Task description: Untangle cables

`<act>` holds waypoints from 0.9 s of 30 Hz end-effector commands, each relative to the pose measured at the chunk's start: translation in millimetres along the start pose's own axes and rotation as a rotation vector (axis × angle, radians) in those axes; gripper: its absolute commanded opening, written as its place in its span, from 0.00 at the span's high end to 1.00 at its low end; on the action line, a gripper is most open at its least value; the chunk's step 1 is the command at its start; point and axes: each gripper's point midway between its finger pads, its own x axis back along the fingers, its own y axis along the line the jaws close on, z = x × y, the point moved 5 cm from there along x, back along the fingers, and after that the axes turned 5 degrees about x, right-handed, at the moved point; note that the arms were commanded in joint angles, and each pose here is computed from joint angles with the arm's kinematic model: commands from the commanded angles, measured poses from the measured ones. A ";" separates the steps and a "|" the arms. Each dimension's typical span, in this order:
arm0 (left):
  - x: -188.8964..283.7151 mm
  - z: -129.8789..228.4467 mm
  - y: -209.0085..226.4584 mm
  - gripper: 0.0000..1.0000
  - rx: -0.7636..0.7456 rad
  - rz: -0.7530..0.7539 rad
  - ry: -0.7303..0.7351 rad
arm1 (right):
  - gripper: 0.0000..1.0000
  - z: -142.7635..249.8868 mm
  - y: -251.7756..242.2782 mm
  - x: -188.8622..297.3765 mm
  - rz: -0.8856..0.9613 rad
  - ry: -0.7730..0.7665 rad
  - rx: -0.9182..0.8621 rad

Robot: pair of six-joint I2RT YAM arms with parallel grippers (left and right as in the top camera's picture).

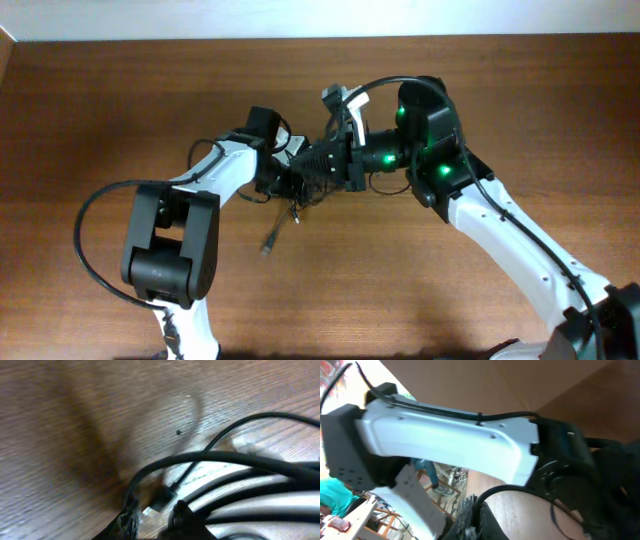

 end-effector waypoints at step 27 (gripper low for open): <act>-2.5 -3.5 19.2 0.61 0.020 -0.073 -0.002 | 0.96 7.4 2.4 94.9 -0.066 -0.028 -0.136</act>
